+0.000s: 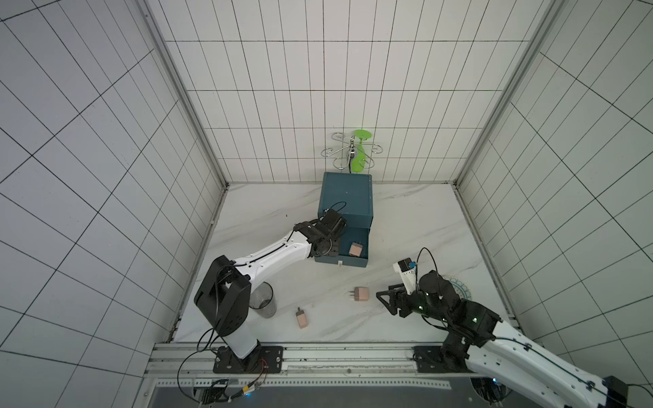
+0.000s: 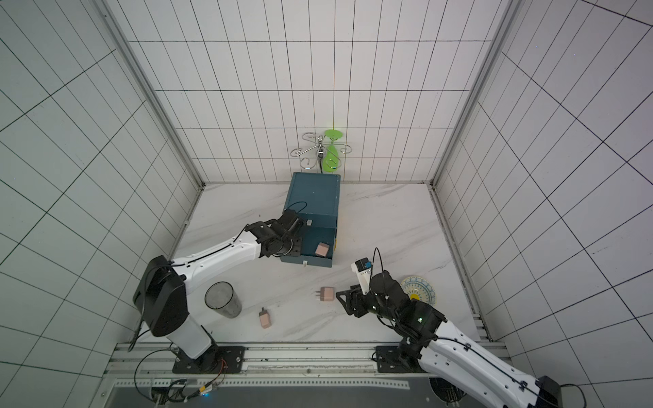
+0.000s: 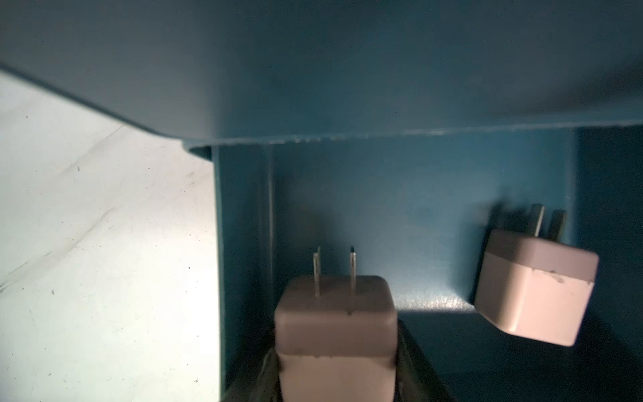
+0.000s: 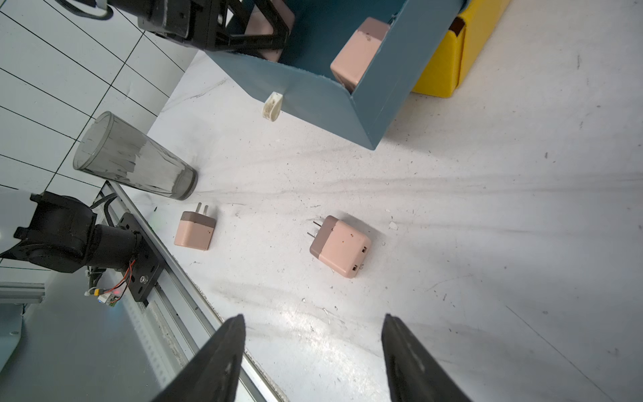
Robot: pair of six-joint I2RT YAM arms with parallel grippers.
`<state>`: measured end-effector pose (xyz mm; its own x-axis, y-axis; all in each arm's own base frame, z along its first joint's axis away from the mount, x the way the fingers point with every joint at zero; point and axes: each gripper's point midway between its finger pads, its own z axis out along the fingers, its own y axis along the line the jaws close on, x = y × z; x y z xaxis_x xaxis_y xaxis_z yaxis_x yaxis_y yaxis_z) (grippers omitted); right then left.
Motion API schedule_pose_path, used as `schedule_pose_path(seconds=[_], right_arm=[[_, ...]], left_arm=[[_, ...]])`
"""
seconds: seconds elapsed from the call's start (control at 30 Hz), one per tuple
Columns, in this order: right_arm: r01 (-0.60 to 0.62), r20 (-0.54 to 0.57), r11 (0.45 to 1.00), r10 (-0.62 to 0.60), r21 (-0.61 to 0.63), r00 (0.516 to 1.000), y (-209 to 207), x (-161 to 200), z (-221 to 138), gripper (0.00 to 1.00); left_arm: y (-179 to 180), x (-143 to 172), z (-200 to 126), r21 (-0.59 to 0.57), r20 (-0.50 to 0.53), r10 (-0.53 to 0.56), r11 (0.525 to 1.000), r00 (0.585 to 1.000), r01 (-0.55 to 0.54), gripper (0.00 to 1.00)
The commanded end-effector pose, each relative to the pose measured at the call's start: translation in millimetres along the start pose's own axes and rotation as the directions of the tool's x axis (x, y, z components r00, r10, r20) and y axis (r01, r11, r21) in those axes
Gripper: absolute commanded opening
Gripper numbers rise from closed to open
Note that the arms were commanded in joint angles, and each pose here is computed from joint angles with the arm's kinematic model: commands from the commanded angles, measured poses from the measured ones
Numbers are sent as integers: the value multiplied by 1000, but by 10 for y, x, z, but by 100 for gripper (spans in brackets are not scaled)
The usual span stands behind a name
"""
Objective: Place the plugs into the drawer by color
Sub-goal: Place the plug in the drawer, then pick up the plug from the center of the board.
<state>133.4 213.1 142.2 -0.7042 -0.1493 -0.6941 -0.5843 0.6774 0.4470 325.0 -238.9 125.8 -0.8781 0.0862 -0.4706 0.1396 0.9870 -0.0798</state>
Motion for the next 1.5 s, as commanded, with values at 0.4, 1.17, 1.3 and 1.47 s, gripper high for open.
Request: schedule_pose_path(seconds=[0.4,1.17,1.3,1.47], right_arm=[[-12,-42,998,14,68,999,-167,129,110,66],[131,-222,957,-73,260,972,-274,429,728,74],[162,-246,946,-93,280,965,-302,456,924,73],[216,-224,943,-160,254,961,-286,414,1106,75]], left_arm=[[-34,-115,-85,5,21,-18,1000,1000,18,49],[-195,130,-1192,460,315,-110,886,943,-50,50],[-119,170,-1318,474,371,-120,877,921,-77,50],[-74,224,-1341,469,385,-105,878,917,-96,51]])
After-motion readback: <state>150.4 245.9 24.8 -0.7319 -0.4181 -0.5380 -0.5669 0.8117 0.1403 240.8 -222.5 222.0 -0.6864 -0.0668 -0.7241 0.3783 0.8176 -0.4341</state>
